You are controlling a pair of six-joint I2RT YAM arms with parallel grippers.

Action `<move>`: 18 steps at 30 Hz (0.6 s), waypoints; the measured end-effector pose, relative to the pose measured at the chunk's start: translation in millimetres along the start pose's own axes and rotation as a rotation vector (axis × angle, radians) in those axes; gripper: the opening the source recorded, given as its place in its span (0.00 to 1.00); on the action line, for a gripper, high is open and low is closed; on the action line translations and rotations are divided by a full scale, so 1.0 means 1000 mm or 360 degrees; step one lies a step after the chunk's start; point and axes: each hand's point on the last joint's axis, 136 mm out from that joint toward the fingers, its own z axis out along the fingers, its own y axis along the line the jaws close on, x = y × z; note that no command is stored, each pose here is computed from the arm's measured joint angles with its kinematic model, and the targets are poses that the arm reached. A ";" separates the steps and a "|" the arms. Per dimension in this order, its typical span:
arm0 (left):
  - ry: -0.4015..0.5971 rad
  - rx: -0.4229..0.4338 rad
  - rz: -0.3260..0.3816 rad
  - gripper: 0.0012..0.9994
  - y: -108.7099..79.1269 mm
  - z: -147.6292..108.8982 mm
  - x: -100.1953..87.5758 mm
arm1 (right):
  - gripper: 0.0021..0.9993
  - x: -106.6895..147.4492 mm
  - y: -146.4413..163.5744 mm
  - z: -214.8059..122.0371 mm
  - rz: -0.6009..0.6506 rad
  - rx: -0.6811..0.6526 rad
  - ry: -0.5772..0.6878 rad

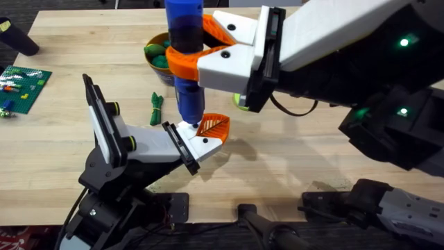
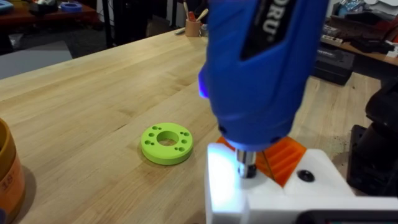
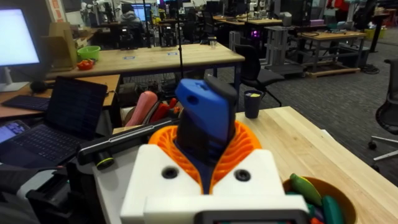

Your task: Pick up the gripper from the table and insert it into the empty holder that is missing its gripper. Then pick up a screw, insert it into the mounting hole, and use the screwdriver to tighten it. Finally, clean up the table by picking up the vegetable and placing it into the bucket.

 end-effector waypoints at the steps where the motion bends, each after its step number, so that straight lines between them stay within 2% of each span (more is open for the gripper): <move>1: -0.0001 0.0001 -0.0001 0.01 0.000 0.000 0.000 | 0.05 0.002 0.000 0.000 0.0006 0.0002 0.0011; 18: 0.0001 0.0001 -0.0012 0.01 0.000 0.000 0.000 | 0.05 -0.003 0.000 0.001 -0.0020 -0.0005 -0.0037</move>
